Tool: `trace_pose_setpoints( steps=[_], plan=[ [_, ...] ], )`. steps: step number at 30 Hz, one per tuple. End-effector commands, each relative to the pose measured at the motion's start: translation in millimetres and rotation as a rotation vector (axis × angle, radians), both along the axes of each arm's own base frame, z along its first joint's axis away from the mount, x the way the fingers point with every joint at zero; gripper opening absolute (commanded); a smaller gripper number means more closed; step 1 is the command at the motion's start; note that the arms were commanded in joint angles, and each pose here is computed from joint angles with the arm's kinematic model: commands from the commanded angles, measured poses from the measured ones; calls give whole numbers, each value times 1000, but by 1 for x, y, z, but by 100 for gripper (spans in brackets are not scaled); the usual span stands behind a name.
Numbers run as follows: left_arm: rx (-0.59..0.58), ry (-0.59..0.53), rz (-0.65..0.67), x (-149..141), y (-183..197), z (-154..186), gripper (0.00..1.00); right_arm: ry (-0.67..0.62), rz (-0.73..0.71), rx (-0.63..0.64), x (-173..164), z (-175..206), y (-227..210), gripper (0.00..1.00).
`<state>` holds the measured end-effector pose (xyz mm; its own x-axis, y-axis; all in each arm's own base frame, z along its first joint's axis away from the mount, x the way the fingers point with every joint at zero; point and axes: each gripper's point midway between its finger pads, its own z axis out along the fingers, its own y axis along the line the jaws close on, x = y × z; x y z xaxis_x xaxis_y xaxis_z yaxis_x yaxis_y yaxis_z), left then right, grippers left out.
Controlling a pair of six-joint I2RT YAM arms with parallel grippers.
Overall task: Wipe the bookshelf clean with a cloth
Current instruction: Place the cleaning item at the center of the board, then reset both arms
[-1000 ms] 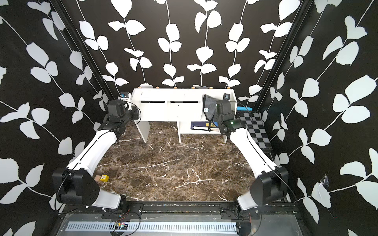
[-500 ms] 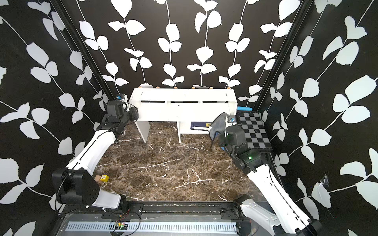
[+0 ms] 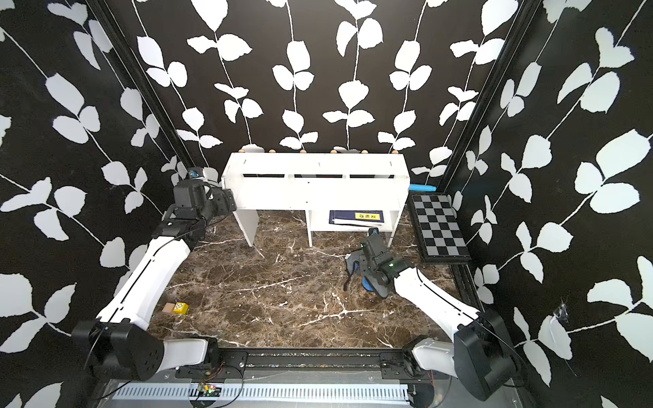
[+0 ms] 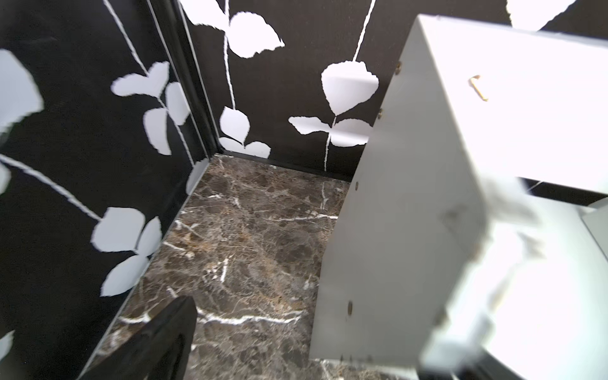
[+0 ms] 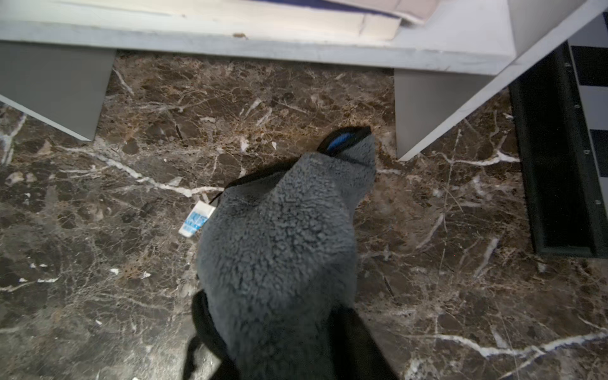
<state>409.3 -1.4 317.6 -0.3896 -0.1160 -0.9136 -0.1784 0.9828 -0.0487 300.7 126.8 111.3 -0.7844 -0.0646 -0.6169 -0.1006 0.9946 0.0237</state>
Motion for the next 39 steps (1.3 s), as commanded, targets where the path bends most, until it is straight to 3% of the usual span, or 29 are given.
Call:
trace_pose_setpoints(
  steps=[1, 9, 12, 16, 22, 25, 29, 34, 36, 39],
  plan=[
    [127, -6, 208, -36, 47, 10, 98, -62, -29, 16, 7, 25, -1, 100],
    [93, -138, 214, -56, 48, 27, 99, -275, -26, 3, -10, 113, -27, 100],
    [77, -147, 116, -46, 32, 28, 98, -352, -42, -8, -16, 145, -39, 100],
    [37, -66, 53, -34, 19, 28, 98, -392, -149, -34, -14, 171, -68, 100],
    [-50, -283, 48, -66, 17, 90, 98, -407, -344, -10, 3, 187, -117, 100],
    [-1, -266, 132, -78, 34, 101, 99, -420, -435, 33, 11, 195, -143, 100],
    [40, -180, 220, -74, 49, 82, 98, -436, -527, 117, 18, 199, -171, 99],
    [102, -84, 563, -76, 115, 27, 98, -438, -735, 212, 35, 176, -235, 97],
    [119, -79, 565, -63, 125, 0, 98, -418, -784, 194, 45, 159, -251, 99],
    [194, -86, 449, -36, 116, -43, 98, -409, -807, 133, 58, 127, -265, 100]
  ],
)
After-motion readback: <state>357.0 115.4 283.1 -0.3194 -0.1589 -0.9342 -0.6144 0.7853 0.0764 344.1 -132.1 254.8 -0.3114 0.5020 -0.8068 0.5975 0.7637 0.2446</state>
